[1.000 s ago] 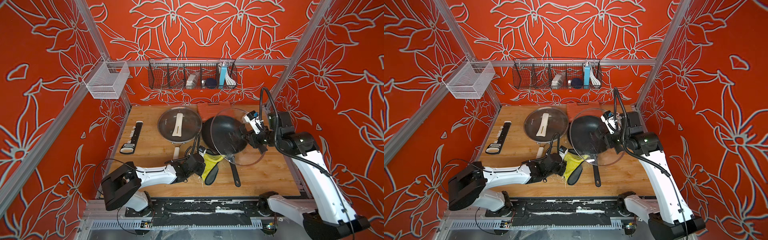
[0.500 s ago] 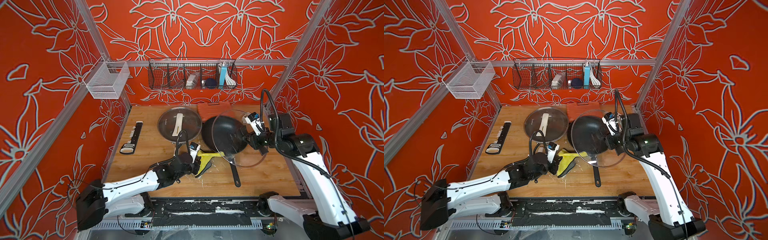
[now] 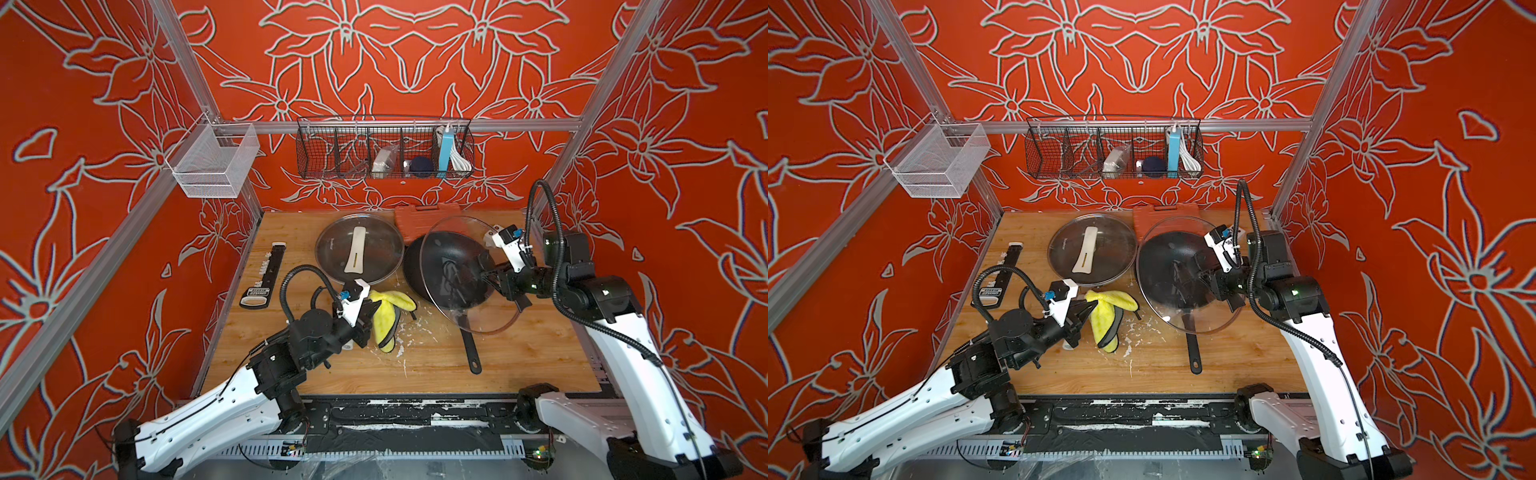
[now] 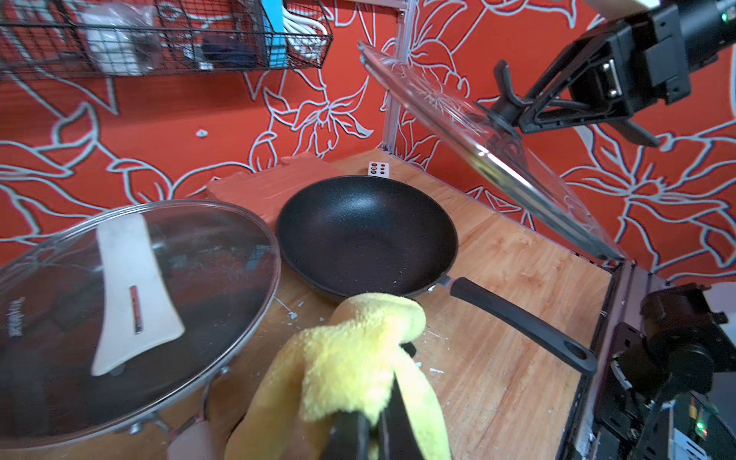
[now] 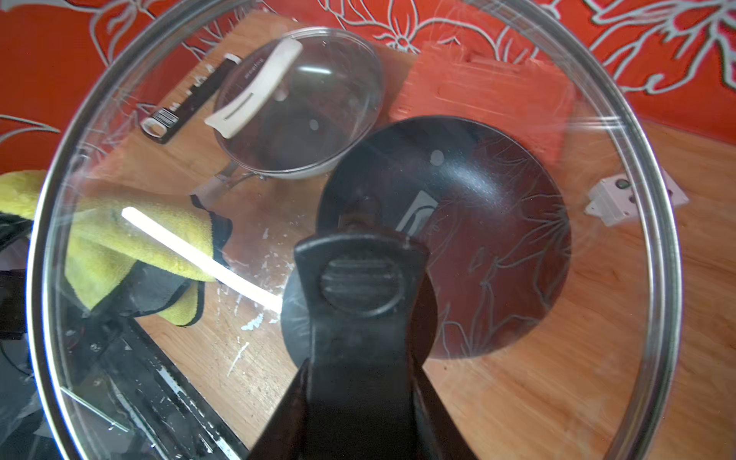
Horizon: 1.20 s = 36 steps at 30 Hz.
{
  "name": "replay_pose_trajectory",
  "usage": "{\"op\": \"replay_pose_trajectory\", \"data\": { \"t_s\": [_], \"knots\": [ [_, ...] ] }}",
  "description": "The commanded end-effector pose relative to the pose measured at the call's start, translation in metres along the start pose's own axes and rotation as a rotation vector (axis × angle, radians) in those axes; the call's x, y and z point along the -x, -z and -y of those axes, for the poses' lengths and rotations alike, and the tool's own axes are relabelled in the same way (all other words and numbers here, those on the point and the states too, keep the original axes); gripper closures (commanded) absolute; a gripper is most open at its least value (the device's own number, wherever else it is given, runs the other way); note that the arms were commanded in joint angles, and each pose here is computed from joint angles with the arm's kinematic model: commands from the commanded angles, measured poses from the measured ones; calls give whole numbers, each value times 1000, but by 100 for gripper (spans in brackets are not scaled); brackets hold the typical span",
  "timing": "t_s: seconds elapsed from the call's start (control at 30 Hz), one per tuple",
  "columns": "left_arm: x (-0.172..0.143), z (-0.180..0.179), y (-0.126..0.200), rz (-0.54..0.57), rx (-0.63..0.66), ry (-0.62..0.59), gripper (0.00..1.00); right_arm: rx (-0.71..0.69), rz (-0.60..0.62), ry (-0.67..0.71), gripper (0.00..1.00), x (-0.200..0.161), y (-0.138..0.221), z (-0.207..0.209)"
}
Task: Wipe the pot lid with a cloth
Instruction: Pick up the cleaning item at the center of the board, then wipe the pot lid.
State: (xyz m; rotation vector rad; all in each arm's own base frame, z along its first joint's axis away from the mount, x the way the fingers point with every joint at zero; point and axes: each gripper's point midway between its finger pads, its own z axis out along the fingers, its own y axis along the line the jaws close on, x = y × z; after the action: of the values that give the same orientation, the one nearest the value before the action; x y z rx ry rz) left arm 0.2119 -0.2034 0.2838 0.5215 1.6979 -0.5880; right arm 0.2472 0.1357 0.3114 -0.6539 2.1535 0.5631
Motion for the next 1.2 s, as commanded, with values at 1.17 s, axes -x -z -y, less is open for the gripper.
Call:
{"op": "replay_pose_trajectory", "data": {
  "t_s": [1.17],
  "knots": [
    [201, 72, 31, 382, -785, 88, 100, 478, 564, 143, 100, 78, 46, -82]
  ]
}}
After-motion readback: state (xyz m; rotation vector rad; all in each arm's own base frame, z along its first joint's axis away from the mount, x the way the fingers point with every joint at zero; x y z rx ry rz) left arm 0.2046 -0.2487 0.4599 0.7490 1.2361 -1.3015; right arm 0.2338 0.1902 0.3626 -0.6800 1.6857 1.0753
